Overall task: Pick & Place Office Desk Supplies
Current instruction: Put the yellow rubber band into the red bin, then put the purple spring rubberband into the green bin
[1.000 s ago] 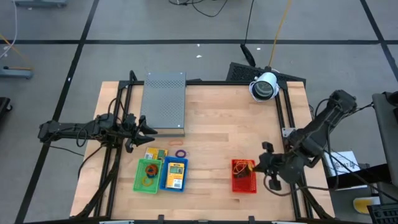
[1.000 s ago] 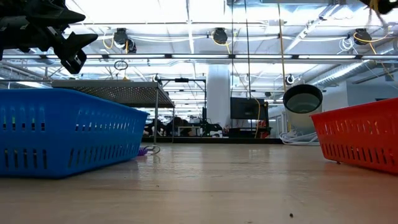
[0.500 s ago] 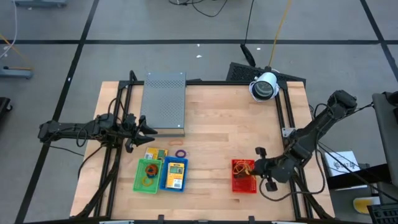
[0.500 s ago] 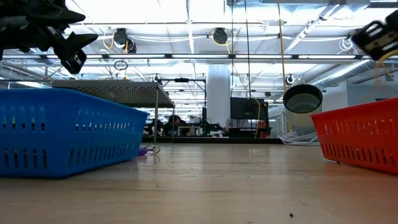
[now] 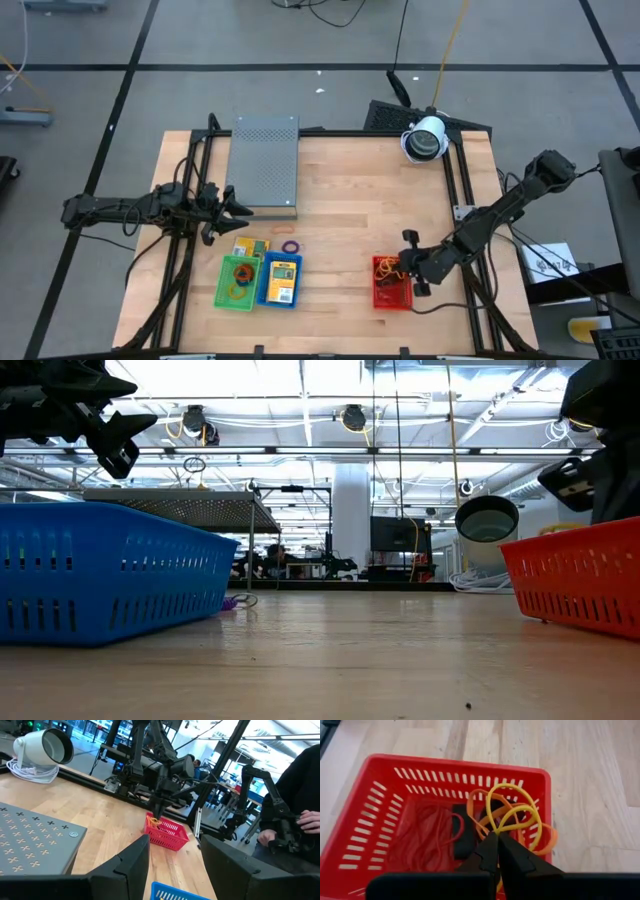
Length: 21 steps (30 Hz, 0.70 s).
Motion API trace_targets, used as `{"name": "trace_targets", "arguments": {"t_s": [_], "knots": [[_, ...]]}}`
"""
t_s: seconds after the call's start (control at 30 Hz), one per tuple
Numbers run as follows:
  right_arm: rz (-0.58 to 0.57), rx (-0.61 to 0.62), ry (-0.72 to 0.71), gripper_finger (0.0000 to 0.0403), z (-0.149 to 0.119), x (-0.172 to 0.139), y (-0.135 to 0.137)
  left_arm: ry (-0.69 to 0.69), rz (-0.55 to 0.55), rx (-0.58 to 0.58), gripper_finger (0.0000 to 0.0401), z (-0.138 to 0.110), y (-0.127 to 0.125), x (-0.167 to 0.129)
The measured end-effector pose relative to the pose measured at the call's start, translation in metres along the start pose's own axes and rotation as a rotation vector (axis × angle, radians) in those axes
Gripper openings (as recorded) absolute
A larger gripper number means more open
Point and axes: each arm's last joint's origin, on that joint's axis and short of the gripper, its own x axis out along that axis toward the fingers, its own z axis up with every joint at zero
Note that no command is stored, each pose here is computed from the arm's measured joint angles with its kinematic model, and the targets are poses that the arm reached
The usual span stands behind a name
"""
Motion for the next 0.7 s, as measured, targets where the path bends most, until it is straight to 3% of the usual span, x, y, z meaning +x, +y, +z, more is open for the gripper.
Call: {"name": "trace_targets", "arguments": {"t_s": [0.17,0.4,0.7], "knots": [[0.018,0.054,-0.032,0.0007,0.003,0.0,0.002,-0.001,0.0,0.0,0.0186,0.0,0.0,0.0],[0.113,0.114,-0.098,0.0047,0.006,-0.008,0.017,0.0,0.0,-0.001,0.0186,0.0,0.0,0.0],[0.173,0.104,-0.086,0.0101,-0.001,-0.016,0.03,0.0,0.0,0.0,0.0186,0.0,0.0,0.0]]}}
